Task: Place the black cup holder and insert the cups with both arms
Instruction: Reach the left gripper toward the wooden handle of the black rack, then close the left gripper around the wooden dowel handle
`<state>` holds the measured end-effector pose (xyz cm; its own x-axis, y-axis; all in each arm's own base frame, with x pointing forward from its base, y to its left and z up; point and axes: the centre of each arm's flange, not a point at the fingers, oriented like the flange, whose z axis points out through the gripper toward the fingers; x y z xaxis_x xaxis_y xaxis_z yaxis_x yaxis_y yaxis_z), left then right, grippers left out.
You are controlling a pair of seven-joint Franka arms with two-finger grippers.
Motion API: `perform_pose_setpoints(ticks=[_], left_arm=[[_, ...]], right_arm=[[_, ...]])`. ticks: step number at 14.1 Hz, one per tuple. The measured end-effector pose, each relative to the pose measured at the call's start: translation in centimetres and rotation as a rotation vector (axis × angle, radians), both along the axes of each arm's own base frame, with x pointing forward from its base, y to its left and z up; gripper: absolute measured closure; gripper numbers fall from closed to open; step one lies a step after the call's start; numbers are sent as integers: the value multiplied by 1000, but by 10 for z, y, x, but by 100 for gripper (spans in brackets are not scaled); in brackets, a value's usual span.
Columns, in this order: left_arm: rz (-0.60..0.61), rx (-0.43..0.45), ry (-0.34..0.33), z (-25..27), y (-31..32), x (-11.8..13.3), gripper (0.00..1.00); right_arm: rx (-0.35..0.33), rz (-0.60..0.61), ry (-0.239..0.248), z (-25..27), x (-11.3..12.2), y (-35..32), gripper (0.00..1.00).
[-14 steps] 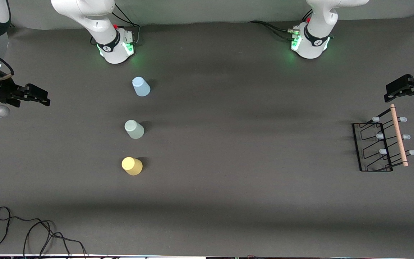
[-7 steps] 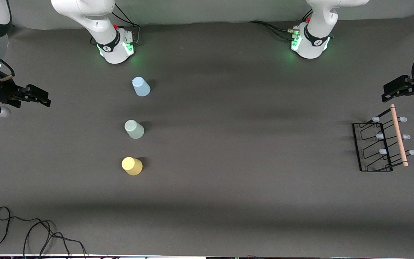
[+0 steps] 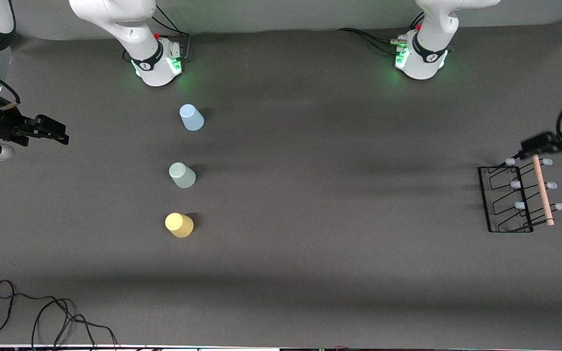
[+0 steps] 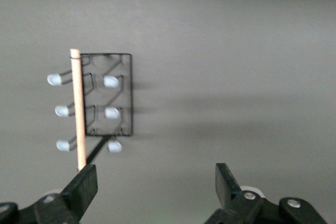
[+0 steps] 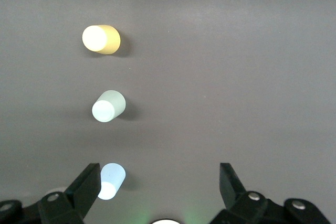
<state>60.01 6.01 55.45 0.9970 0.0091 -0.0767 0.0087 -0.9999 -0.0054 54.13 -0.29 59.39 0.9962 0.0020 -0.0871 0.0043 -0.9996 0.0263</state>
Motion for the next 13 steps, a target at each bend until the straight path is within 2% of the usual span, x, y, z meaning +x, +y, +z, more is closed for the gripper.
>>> perform_pose_setpoints(ticks=[4, 6, 7, 9, 12, 13], left_arm=[[-45, -4, 36, -96, 83, 19, 0], [-56, -7, 40, -136, 116, 24, 4], [-55, -5, 35, -154, 126, 24, 9], [-53, 0, 22, -193, 133, 19, 10], [-45, -11, 61, -231, 135, 0, 11], [-47, -10, 66, -232, 135, -5, 21]], right_arm=[[0, 0, 0, 0, 0, 0, 0], [0, 0, 0, 0, 0, 0, 0], [0, 0, 0, 0, 0, 0, 0], [0, 0, 0, 0, 0, 0, 0], [0, 0, 0, 0, 0, 0, 0], [0, 0, 0, 0, 0, 0, 0]])
